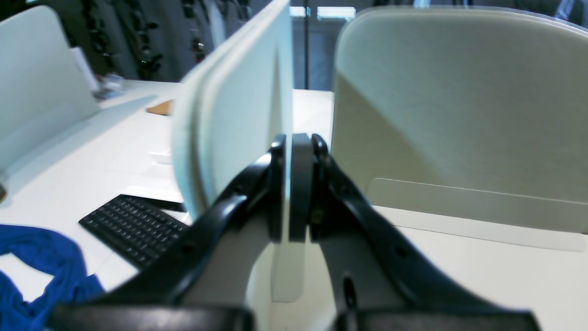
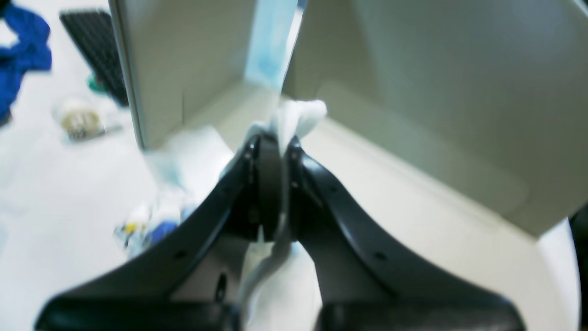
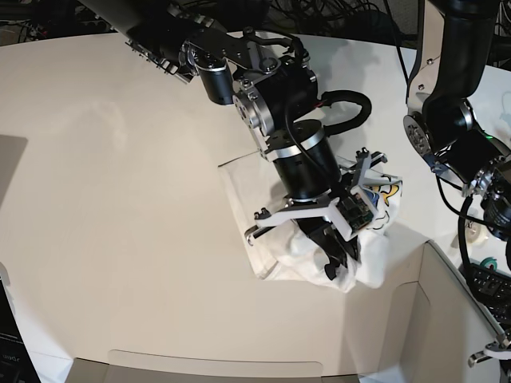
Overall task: Layout the t-shirt on the table in an organized manner, then fold the t-shirt properly
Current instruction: 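Swing the lifted shirt with both grippers and lay it down, then grasp the shirt fabric near the blue print with the left gripper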
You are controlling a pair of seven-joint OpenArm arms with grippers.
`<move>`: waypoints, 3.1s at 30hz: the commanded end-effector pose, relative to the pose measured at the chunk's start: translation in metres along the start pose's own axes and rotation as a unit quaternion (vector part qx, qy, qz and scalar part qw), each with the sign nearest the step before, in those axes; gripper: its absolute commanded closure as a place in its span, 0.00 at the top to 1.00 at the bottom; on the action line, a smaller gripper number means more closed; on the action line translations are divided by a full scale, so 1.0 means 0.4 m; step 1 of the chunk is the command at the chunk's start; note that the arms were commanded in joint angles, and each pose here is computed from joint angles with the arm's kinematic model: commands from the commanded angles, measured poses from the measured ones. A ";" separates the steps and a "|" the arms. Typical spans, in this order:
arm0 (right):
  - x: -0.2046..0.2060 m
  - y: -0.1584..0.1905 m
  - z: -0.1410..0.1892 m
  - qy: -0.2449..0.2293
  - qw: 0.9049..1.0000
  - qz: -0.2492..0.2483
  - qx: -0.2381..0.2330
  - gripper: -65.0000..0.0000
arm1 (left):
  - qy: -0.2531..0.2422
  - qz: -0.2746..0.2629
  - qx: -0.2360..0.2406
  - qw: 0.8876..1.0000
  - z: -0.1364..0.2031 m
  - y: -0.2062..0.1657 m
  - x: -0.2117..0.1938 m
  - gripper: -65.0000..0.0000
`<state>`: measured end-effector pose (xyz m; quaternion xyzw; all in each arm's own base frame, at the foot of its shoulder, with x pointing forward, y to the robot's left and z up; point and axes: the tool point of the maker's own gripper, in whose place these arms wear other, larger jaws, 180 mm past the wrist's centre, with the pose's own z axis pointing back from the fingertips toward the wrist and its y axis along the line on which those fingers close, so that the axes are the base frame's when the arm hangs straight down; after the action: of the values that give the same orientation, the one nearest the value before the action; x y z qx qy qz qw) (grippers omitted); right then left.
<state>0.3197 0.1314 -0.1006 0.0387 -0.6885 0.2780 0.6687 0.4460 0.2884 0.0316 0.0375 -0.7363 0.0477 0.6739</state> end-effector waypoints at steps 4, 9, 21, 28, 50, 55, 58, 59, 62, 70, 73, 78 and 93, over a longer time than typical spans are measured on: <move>0.007 0.028 0.017 0.005 1.000 0.001 0.012 0.00 | 0.026 -0.025 -0.015 0.999 0.004 -0.013 -0.036 0.00; -0.159 0.113 0.075 0.155 0.986 0.006 0.058 0.00 | 0.160 -0.041 -0.038 0.986 0.045 -0.042 -0.308 0.06; -0.585 0.124 0.264 0.370 0.903 0.176 0.127 0.00 | 0.340 0.006 -0.075 0.937 0.219 -0.141 -0.685 0.27; -0.723 0.112 0.329 0.440 0.861 0.218 0.136 0.00 | 0.414 0.067 -0.147 0.896 0.313 -0.239 -0.774 0.27; -0.721 0.124 0.328 0.438 0.861 0.217 0.140 0.00 | 0.526 0.130 -0.287 0.790 0.428 -0.523 -0.997 0.32; -0.721 0.124 0.328 0.438 0.861 0.217 0.140 0.00 | 0.538 0.146 -0.275 0.783 0.431 -0.514 -1.040 0.32; -0.720 0.125 0.328 0.438 0.861 0.217 0.140 0.00 | 0.533 0.148 -0.278 0.786 0.409 -0.522 -1.031 0.32; -0.720 0.125 0.328 0.438 0.861 0.217 0.140 0.00 | 0.531 0.152 -0.279 0.786 0.405 -0.525 -1.028 0.32; -0.720 0.125 0.328 0.438 0.861 0.217 0.140 0.00 | 0.517 0.180 -0.299 0.782 0.394 -0.550 -0.999 0.32; -0.699 0.147 0.316 0.431 0.867 0.204 0.144 0.00 | 0.510 0.242 -0.326 0.758 0.357 -0.595 -0.973 0.32; -0.692 0.155 0.312 0.428 0.869 0.200 0.145 0.00 | 0.514 0.269 -0.331 0.744 0.348 -0.611 -0.977 0.32; -0.689 0.156 0.310 0.427 0.870 0.199 0.145 0.00 | 0.510 0.278 -0.336 0.742 0.329 -0.621 -0.966 0.32; -0.694 0.152 0.311 0.430 0.868 0.202 0.144 0.00 | 0.534 0.289 -0.375 0.700 0.382 -0.647 -0.951 0.37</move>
<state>0.2045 0.0352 -0.3852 -0.1285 -0.2609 0.4954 0.8185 0.3508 0.0120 -0.3717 -0.4549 -0.1703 -0.0170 0.8740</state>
